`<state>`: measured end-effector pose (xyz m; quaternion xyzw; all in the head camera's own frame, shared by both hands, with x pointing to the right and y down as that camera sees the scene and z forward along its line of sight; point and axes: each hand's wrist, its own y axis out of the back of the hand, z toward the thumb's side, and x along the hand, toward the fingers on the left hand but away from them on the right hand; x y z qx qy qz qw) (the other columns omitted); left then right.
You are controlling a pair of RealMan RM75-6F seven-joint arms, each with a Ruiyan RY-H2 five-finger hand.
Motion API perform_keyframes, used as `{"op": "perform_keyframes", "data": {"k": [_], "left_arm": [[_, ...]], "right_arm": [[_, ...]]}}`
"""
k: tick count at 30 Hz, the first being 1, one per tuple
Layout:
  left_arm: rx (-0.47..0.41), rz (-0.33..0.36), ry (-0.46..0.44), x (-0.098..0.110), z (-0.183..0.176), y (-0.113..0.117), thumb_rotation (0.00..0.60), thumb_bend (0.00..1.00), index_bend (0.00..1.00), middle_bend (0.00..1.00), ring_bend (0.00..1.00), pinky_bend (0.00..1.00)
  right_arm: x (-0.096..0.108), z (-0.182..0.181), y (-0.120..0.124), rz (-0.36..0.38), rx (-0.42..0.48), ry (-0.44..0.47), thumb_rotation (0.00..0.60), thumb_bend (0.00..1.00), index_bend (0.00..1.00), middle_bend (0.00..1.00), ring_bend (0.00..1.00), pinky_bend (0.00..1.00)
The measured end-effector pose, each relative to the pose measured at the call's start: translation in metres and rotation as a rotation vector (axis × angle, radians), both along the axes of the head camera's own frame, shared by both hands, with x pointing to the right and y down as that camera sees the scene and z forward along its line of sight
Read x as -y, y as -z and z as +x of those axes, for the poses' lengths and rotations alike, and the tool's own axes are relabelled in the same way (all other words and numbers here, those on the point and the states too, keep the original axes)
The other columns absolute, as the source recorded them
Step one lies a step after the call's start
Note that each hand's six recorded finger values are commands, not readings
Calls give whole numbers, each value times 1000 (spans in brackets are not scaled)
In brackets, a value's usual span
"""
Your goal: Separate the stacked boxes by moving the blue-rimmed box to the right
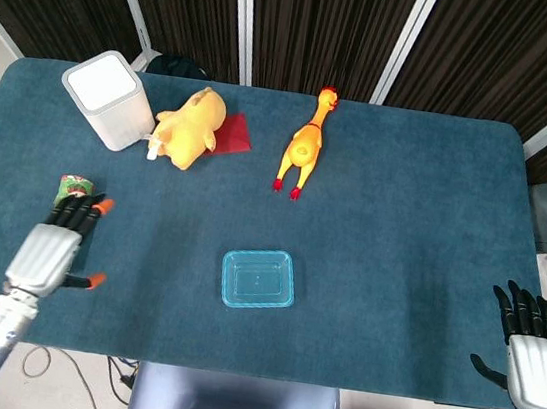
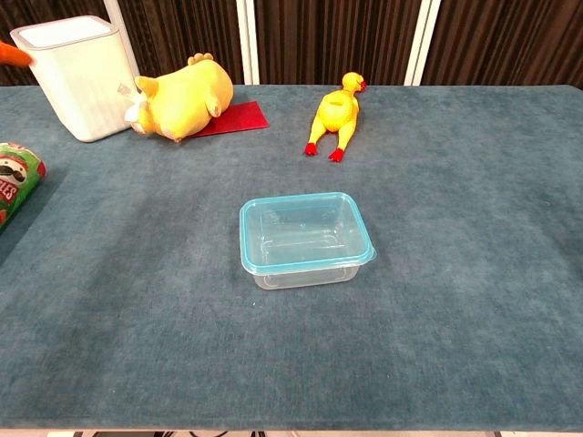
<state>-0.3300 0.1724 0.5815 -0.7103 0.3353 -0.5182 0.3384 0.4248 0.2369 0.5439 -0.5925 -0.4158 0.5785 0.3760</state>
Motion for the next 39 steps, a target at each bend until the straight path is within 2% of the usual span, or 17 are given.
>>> {"op": "perform_keyframes", "data": {"k": [10, 22, 39], "left_arm": [[-15, -65, -97, 4, 77, -33, 600, 0, 0, 0, 0, 0], [-29, -112, -100, -4, 121, -62, 600, 0, 0, 0, 0, 0], [-64, -175, -114, -16, 164, -78, 600, 0, 0, 0, 0, 0]], "right_arm": [[0, 0, -1, -6, 6, -8, 600, 148, 0, 0, 0, 0], [1, 1, -1, -7, 7, -12, 600, 147, 0, 0, 0, 0], [1, 2, -2, -12, 9, -19, 600, 147, 0, 0, 0, 0]]}}
